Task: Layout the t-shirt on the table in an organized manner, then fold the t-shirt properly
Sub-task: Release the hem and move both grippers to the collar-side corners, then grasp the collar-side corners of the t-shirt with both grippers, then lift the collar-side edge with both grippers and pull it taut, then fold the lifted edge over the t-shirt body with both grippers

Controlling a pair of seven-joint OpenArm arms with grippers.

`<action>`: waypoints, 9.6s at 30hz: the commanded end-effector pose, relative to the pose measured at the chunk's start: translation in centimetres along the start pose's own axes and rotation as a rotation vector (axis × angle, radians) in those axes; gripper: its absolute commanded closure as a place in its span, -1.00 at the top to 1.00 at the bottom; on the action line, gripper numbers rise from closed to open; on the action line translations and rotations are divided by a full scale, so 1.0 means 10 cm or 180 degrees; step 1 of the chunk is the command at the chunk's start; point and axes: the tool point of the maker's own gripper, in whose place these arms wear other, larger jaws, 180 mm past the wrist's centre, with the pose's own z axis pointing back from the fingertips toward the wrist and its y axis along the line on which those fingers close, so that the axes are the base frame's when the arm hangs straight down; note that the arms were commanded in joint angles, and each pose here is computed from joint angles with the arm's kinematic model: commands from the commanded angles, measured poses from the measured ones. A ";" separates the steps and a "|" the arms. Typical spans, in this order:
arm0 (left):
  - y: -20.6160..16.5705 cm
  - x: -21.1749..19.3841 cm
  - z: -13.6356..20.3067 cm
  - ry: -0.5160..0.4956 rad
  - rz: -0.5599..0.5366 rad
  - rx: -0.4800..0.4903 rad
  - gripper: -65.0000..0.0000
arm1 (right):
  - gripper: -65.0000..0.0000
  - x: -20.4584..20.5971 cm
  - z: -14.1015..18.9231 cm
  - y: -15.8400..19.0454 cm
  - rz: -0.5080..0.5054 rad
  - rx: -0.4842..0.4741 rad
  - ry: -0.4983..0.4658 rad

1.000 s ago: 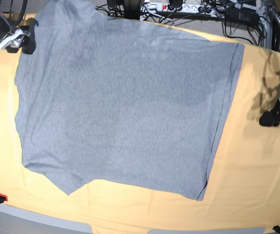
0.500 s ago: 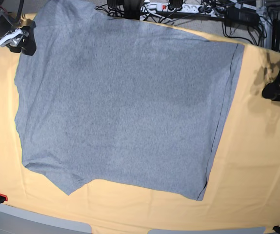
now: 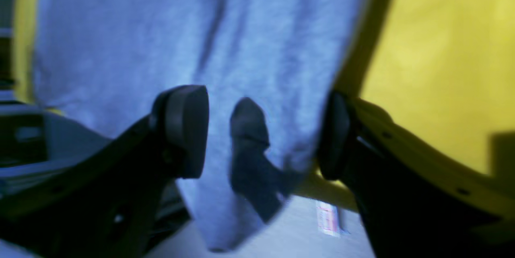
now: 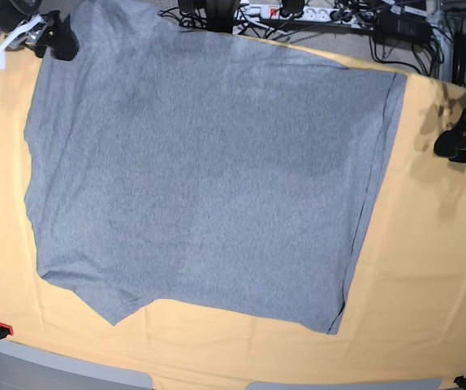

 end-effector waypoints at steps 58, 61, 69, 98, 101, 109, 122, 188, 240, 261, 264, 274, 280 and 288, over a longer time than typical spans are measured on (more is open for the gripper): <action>-0.24 -0.42 0.07 0.0266 0.0115 -0.0196 0.38 | -0.53 0.07 0.04 0.11 -0.0023 0.0189 -0.0121; -0.28 -0.56 0.02 0.0288 0.0230 -0.0239 0.38 | -0.53 0.07 0.04 0.11 -0.0025 0.0189 -0.0120; -0.39 -0.97 -0.06 0.0562 0.0427 -0.0302 0.38 | -0.53 0.07 0.04 0.11 -0.0024 0.0189 -0.0121; -0.68 -1.16 -0.30 0.0620 0.0590 -0.0655 0.38 | -0.53 0.07 0.04 0.11 -0.0024 0.0189 -0.0120; -0.60 -1.11 -0.23 0.0681 0.0500 -0.0572 0.38 | -0.53 0.07 0.04 0.11 -0.0024 0.0189 -0.0120; -0.49 -1.21 -0.14 0.0800 0.0484 -0.0376 0.38 | -0.53 0.07 0.04 0.11 -0.0024 0.0189 -0.0121; -0.61 -1.17 -0.19 0.0635 0.0594 -0.0543 0.38 | -0.53 0.07 0.04 0.11 -0.0023 0.0189 -0.0121; -1.27 -0.47 -0.22 0.0356 -0.0618 -0.0809 -1.00 | -1.00 0.54 0.25 0.20 0.0806 0.0026 -0.0027; -1.12 -0.55 0.26 0.0489 -0.0819 -0.0170 -1.00 | -1.00 0.24 0.38 0.14 0.0684 -0.0061 0.0234; -1.20 -0.50 0.26 0.0394 -0.0785 -0.0297 -1.00 | -1.00 0.22 0.39 0.14 0.0673 -0.0068 0.0255; -1.21 -0.61 0.28 0.0494 -0.0716 -0.0315 -1.00 | -1.00 0.18 0.40 0.13 0.0653 -0.0078 0.0287; -1.10 -0.68 0.47 0.0569 -0.0645 -0.0100 -1.00 | -1.00 -0.01 0.51 0.10 0.0574 -0.0140 0.0470; -1.03 -0.72 0.60 0.0623 -0.0600 0.0048 -1.00 | -1.00 -0.11 0.59 0.14 0.0614 -0.0173 0.0595; -1.05 -0.81 0.63 0.0708 -0.0540 0.0033 -1.00 | -1.00 -0.12 0.63 0.26 0.0771 -0.0174 0.0671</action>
